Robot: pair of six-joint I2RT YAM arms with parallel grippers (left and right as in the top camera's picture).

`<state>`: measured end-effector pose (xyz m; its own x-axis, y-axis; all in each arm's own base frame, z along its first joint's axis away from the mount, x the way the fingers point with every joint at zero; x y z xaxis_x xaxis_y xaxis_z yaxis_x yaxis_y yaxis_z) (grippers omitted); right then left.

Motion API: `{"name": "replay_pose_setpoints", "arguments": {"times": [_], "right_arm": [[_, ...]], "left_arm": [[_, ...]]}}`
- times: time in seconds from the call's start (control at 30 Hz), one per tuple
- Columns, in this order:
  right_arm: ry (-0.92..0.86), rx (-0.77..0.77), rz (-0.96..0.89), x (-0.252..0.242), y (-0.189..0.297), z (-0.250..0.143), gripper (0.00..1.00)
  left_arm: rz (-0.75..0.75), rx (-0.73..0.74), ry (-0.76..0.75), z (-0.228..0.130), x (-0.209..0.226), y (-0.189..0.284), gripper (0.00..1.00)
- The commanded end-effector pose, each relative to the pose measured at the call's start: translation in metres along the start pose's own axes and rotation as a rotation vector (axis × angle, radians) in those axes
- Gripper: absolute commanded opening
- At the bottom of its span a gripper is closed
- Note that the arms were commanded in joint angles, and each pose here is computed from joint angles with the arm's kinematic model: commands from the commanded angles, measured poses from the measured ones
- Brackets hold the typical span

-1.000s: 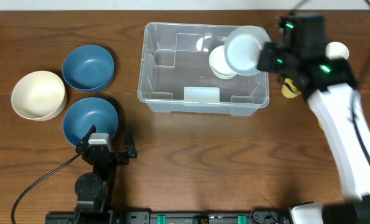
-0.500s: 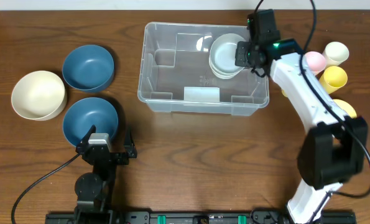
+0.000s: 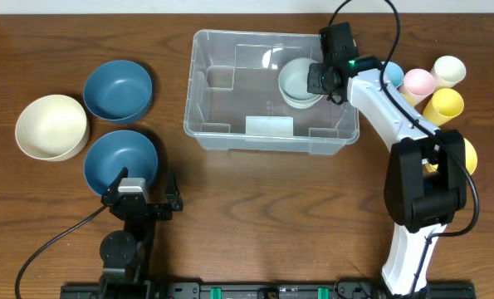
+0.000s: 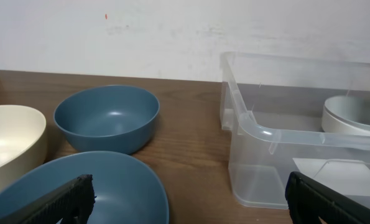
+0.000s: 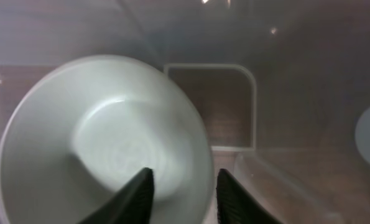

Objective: Pack container
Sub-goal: 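Carry the grey bowl over the bin and stack it on the white bowl, then move right gripper to the yellow bowl and grasp its rim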

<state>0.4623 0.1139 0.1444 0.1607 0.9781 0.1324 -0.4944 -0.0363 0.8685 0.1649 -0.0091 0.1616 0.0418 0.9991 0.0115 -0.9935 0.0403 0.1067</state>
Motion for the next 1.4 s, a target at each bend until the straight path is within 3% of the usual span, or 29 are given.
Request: {"name": "replay_pose_setpoints", "arguments": {"times": [0.0, 0.17, 0.4, 0.53, 0.7, 1.03, 1.37], "right_arm": [[0.024, -0.02, 0.001, 0.006, 0.007, 0.007, 0.43], [0.066, -0.005, 0.037, 0.016, 0.034, 0.018, 0.44], [0.048, -0.065, 0.104, 0.024, 0.13, 0.044, 0.49], [-0.074, -0.088, 0.08, -0.008, 0.173, 0.048, 0.49], [-0.303, -0.031, -0.04, -0.081, 0.205, 0.042, 0.5], [-0.704, 0.158, -0.313, -0.232, 0.196, 0.003, 0.49], [-0.943, 0.307, -0.357, -0.309, 0.14, -0.071, 0.47]], "left_arm": [[0.013, 0.05, 0.005, -0.013, 0.001, -0.001, 0.98], [0.013, 0.05, 0.005, -0.013, 0.001, -0.001, 0.98], [0.013, 0.05, 0.005, -0.013, 0.001, -0.001, 0.98], [0.013, 0.05, 0.005, -0.013, 0.001, -0.001, 0.98], [0.013, 0.05, 0.005, -0.013, 0.001, -0.001, 0.98], [0.013, 0.05, 0.005, -0.013, 0.001, -0.001, 0.98], [0.013, 0.05, 0.005, -0.013, 0.001, -0.001, 0.98]]}}
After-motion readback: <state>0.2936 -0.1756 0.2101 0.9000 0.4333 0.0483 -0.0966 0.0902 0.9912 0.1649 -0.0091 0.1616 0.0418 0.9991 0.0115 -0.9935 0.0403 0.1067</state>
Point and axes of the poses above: each gripper's point midway between its finger pads, its own y axis back along the fingers, its own x axis along the line the jaws close on, z = x × y, the point moved 8 cm from there along y, back along the fingers, and after that the axes turned 6 degrees about -y, right-handed, at the moved point
